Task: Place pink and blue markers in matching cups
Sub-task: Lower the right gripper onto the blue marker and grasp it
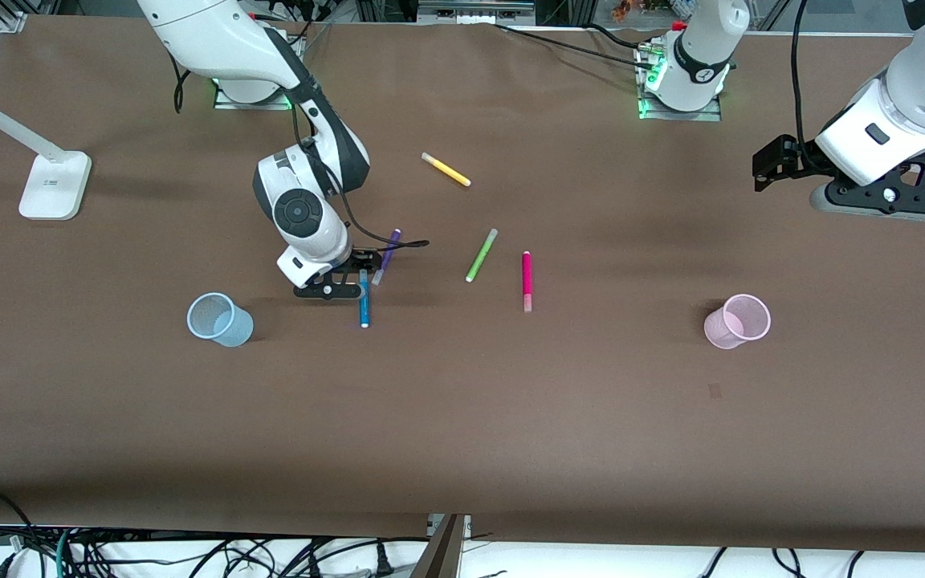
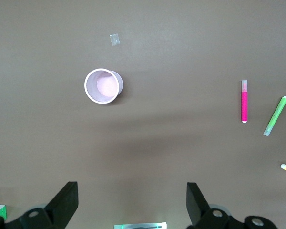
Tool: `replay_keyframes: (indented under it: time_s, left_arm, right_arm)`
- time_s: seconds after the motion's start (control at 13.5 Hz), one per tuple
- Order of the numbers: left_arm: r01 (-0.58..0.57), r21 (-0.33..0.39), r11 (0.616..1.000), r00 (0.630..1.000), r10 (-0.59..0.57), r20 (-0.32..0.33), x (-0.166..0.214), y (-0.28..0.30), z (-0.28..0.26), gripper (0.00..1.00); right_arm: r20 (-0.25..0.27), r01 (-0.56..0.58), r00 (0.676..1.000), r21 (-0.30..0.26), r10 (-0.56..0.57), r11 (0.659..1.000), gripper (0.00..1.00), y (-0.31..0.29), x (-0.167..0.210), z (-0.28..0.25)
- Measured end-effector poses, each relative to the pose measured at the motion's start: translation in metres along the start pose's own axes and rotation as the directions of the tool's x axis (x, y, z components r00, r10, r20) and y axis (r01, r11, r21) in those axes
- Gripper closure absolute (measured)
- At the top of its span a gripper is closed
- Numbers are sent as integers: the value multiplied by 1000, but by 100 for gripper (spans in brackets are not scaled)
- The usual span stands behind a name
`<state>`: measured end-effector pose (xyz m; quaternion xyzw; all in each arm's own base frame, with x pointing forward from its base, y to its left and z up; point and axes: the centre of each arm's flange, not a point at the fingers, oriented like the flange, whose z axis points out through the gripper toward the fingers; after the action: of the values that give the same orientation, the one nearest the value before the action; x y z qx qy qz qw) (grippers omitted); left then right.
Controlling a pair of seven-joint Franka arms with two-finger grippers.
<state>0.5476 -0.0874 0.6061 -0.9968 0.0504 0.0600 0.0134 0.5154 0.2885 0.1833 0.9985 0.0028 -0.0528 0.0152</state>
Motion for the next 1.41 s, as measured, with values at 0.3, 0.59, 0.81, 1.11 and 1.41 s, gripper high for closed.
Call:
replay_keyframes:
  time_s: [0.3, 0.59, 0.81, 1.11, 1.41]
  left_arm:
    - [0, 0, 1000, 1000, 0, 0, 0, 0, 0, 0]
    - [5, 0, 1000, 1000, -5, 3, 1, 0, 2, 0]
    - [10, 0, 1000, 1000, -10, 11, 4, 0, 6, 0]
    - [10, 0, 1000, 1000, -10, 11, 4, 0, 6, 0]
    - [8, -17, 1000, 1000, -8, 12, 4, 2, 6, 0]
  right_arm:
    - [-4, 4, 1000, 2, -4, 1000, 0, 0, 0, 0]
    - [-8, 14, 1000, 4, -14, 1000, 3, 0, -1, 2]
    - [-10, 16, 1000, 4, -16, 1000, 7, 1, -1, 5]
    - [-17, 18, 1000, 8, -18, 1000, 26, 0, -1, 7]
    - [-32, 19, 999, 15, -19, 1000, 38, -1, 1, 10]
